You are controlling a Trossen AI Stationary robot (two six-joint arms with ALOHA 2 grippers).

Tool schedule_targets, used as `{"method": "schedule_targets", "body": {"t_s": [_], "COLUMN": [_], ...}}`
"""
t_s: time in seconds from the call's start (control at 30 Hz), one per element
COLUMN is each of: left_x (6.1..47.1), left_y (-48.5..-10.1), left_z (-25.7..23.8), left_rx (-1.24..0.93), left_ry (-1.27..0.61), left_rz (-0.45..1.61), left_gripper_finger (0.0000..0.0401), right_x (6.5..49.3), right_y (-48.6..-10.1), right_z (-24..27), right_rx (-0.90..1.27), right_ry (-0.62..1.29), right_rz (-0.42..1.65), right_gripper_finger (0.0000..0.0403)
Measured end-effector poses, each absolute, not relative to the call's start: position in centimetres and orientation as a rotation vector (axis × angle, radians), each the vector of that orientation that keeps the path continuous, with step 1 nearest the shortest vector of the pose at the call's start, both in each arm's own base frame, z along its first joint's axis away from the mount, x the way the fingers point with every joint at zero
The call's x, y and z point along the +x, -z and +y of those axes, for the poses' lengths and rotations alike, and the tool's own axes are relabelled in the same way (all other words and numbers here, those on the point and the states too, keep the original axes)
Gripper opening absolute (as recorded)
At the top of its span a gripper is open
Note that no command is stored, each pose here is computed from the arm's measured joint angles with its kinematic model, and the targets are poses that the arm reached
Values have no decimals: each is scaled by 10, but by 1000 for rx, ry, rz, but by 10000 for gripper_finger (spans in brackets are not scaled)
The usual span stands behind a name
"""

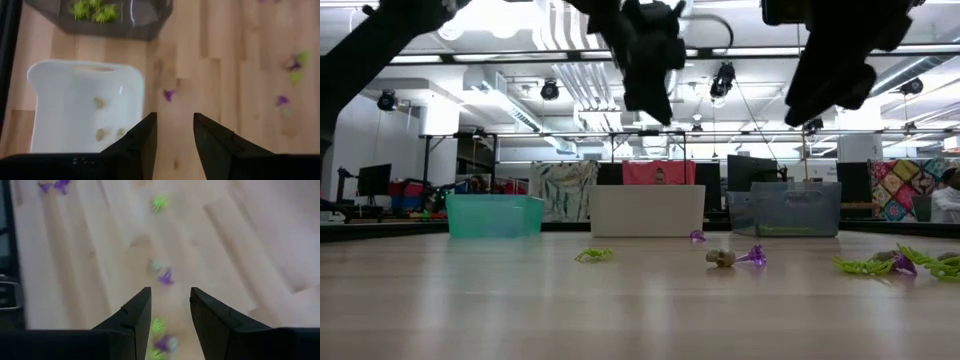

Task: Sort Halloween decoration
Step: Put the green spider toy into the black bin

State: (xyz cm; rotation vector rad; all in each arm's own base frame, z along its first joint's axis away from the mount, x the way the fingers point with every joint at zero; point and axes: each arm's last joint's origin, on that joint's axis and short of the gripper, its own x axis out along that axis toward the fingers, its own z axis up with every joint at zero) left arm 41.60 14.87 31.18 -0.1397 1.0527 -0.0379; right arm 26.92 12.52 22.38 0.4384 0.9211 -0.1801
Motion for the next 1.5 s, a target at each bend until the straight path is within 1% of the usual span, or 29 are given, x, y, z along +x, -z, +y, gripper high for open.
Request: {"method": "schedule_targets", "body": {"t_s": [0.1,0.23,0.43,0.67,0.93,1.1,1.27,1.4,1.5], "left_x": [410,404,387,361,342,339,344,355,362], "left_y": [-325,-335,-345,-334,-305,-280,-256,-238,-223], "left_z": [135,113,70,15,-37,-62,-86,-100,-106], "left_rx": [-132,-63,-27,68,115,105,88,102,133], "left_ry": [30,-37,-11,-61,-1,66,109,109,81], "left_rz": [1026,1001,864,717,538,408,270,226,248], "left_gripper_finger": [104,97,92,91,91,91,91,91,91], "right_x": [268,266,262,261,262,259,257,253,248], "right_y": [-224,-223,-222,-217,-207,-197,-190,-186,-185], "right_z": [128,133,142,144,147,149,156,164,171], "right_rx": [520,589,680,762,798,741,580,389,225], "right_ry": [169,170,197,235,247,259,164,52,60], "right_rz": [949,968,982,1036,1114,1179,1222,1227,1159], "right_gripper_finger": [127,127,127,127,127,127,126,121,117]}}
